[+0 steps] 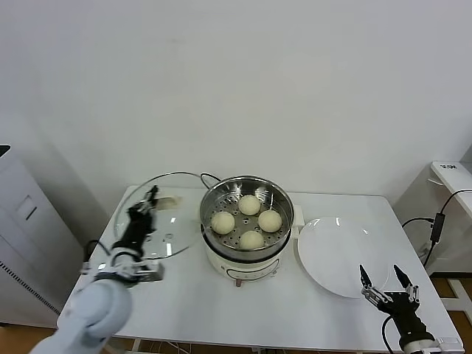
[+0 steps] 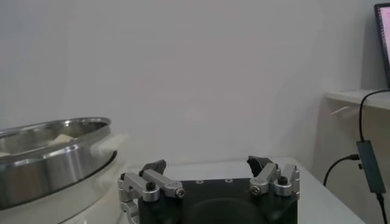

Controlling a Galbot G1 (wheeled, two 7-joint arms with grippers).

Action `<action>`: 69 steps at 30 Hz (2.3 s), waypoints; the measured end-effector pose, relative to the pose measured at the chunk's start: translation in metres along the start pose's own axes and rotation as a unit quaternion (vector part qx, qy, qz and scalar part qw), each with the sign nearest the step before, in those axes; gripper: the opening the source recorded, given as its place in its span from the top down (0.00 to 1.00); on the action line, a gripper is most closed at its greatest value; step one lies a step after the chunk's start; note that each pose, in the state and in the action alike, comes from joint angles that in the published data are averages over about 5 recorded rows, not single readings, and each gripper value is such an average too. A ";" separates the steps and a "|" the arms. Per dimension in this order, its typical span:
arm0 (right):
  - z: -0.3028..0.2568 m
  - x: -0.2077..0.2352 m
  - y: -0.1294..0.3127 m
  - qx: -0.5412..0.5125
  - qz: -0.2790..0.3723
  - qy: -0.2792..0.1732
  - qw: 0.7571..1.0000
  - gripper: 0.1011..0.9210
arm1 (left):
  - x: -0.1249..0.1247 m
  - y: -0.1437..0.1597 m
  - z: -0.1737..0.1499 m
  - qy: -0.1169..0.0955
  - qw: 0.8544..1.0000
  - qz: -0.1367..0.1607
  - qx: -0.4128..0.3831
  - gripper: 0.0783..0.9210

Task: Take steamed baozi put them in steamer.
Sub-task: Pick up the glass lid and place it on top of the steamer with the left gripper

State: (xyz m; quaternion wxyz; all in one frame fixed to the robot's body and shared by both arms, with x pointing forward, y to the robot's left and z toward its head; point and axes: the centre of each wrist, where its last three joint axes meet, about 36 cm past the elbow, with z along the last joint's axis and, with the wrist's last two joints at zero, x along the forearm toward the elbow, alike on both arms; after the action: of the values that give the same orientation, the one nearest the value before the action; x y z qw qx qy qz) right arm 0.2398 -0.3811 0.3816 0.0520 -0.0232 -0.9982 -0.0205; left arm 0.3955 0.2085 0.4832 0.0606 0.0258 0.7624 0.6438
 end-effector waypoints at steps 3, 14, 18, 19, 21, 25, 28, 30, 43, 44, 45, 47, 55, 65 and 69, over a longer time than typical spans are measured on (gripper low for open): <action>0.001 0.003 -0.003 0.002 0.004 0.003 1.000 0.12 | -0.010 -0.007 -0.029 -0.007 1.000 0.004 0.007 0.94; 0.004 0.013 -0.009 0.004 0.016 0.009 1.000 0.12 | -0.047 -0.039 -0.122 -0.035 0.999 0.013 -0.004 0.94; 0.005 0.015 -0.010 0.003 0.017 0.010 1.000 0.12 | -0.060 -0.046 -0.140 -0.038 0.999 0.011 -0.022 0.94; 0.006 0.015 -0.010 0.003 0.017 0.011 1.000 0.12 | -0.063 -0.048 -0.143 -0.037 0.999 0.011 -0.027 0.94; 0.006 0.016 -0.010 0.003 0.016 0.011 1.000 0.12 | -0.067 -0.053 -0.147 -0.037 0.999 0.013 -0.037 0.94; 0.007 0.015 -0.010 0.003 0.016 0.012 1.000 0.12 | -0.073 -0.063 -0.155 -0.036 0.998 0.018 -0.052 0.94; 0.007 0.015 -0.010 0.003 0.015 0.011 1.000 0.12 | -0.076 -0.067 -0.160 -0.035 0.997 0.020 -0.059 0.94; 0.007 0.015 -0.011 0.003 0.015 0.010 1.000 0.12 | -0.079 -0.070 -0.162 -0.032 0.997 0.020 -0.064 0.94; 0.011 0.018 -0.014 0.002 0.018 0.010 1.000 0.12 | -0.084 -0.081 -0.168 -0.026 0.996 0.027 -0.079 0.94; 0.011 0.018 -0.014 0.002 0.018 0.010 1.000 0.12 | -0.084 -0.081 -0.169 -0.026 0.996 0.027 -0.079 0.94; 0.011 0.018 -0.014 0.002 0.018 0.010 1.000 0.12 | -0.084 -0.082 -0.170 -0.026 0.996 0.027 -0.079 0.94; 0.011 0.018 -0.014 0.002 0.018 0.010 1.000 0.12 | -0.085 -0.083 -0.171 -0.025 0.996 0.027 -0.081 0.94; 0.011 0.019 -0.014 0.002 0.016 0.008 1.000 0.12 | -0.089 -0.089 -0.165 -0.015 0.995 0.029 -0.091 0.94; 0.007 0.015 -0.013 0.002 0.012 0.001 1.000 0.12 | -0.081 -0.091 -0.167 -0.021 0.996 0.031 -0.082 0.86; 0.007 0.013 -0.013 0.002 0.011 0.000 1.000 0.12 | -0.075 -0.089 -0.167 -0.027 0.997 0.037 -0.066 0.72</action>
State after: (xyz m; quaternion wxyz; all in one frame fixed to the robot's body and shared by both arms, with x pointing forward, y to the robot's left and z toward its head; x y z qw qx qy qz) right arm 0.2255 -0.3934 0.3756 0.0525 -0.0339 -0.9979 -0.0178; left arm 0.4521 0.0211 0.4273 0.0588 0.0667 0.7150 0.6935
